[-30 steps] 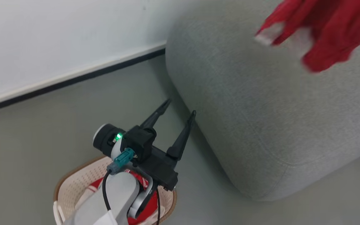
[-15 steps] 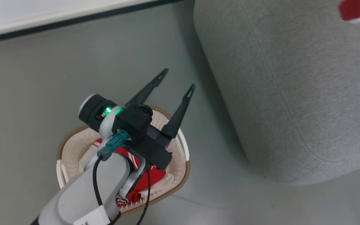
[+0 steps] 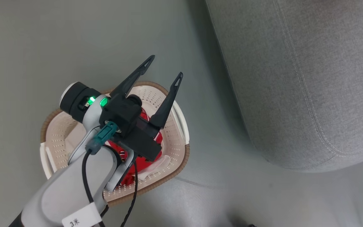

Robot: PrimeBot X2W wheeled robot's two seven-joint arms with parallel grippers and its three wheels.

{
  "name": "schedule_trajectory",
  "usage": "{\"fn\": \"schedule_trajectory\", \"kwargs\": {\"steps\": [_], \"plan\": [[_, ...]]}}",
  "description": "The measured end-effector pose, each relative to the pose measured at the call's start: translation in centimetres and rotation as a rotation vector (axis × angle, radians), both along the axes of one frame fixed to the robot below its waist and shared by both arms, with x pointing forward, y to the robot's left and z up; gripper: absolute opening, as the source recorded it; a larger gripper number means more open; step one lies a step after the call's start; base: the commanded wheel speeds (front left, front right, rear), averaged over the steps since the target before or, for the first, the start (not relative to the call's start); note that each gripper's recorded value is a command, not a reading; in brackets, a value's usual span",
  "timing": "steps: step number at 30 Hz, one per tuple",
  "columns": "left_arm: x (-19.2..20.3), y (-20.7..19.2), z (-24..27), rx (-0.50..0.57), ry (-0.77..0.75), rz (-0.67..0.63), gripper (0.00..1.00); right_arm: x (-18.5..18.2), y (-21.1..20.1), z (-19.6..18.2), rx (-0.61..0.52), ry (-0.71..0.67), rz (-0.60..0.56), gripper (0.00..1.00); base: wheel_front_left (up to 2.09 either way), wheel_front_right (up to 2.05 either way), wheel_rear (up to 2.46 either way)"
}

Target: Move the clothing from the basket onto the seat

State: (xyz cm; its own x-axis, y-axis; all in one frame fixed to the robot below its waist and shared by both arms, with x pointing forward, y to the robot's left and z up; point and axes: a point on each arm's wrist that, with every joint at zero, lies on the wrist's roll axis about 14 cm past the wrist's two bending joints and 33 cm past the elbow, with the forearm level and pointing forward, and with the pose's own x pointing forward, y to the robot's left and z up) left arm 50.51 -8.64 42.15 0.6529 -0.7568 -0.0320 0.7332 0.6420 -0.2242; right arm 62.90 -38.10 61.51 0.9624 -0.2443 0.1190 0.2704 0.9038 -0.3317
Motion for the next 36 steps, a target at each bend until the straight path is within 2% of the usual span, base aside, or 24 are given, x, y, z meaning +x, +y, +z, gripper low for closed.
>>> {"fn": "schedule_trajectory", "kwargs": {"steps": [7,15,27,28,29,31,36], "plan": [[-0.3,-1.4,-0.6,-0.015,0.022,-0.031,1.00,-1.6,-1.9,-6.2,0.017,0.155,-0.064,0.00,0.00,0.00,0.00],[-0.2,-0.8,-1.2,-0.001,0.036,-0.016,1.00,-1.7,-0.9,-10.9,0.059,0.248,-0.058,0.00,0.00,0.00,0.00],[0.0,-0.1,-1.4,0.016,0.039,0.008,1.00,-2.8,0.7,-15.2,0.106,0.350,-0.035,0.00,0.00,0.00,0.00],[0.0,-0.1,-1.4,0.018,0.039,0.008,1.00,-2.9,0.8,-15.3,0.112,0.352,-0.033,0.15,0.00,0.00,0.00],[-0.1,-0.1,-1.4,0.019,0.038,0.010,1.00,-3.0,1.0,-15.5,0.115,0.357,-0.028,0.38,0.00,0.00,0.00],[-0.2,0.0,-1.5,0.026,0.039,0.011,1.00,-3.5,1.3,-15.9,0.120,0.369,-0.020,1.00,0.00,0.00,0.00],[-0.5,-0.2,-1.2,0.026,0.036,0.010,1.00,-5.0,1.3,-16.4,0.135,0.396,-0.022,1.00,0.00,0.00,0.00]]}}
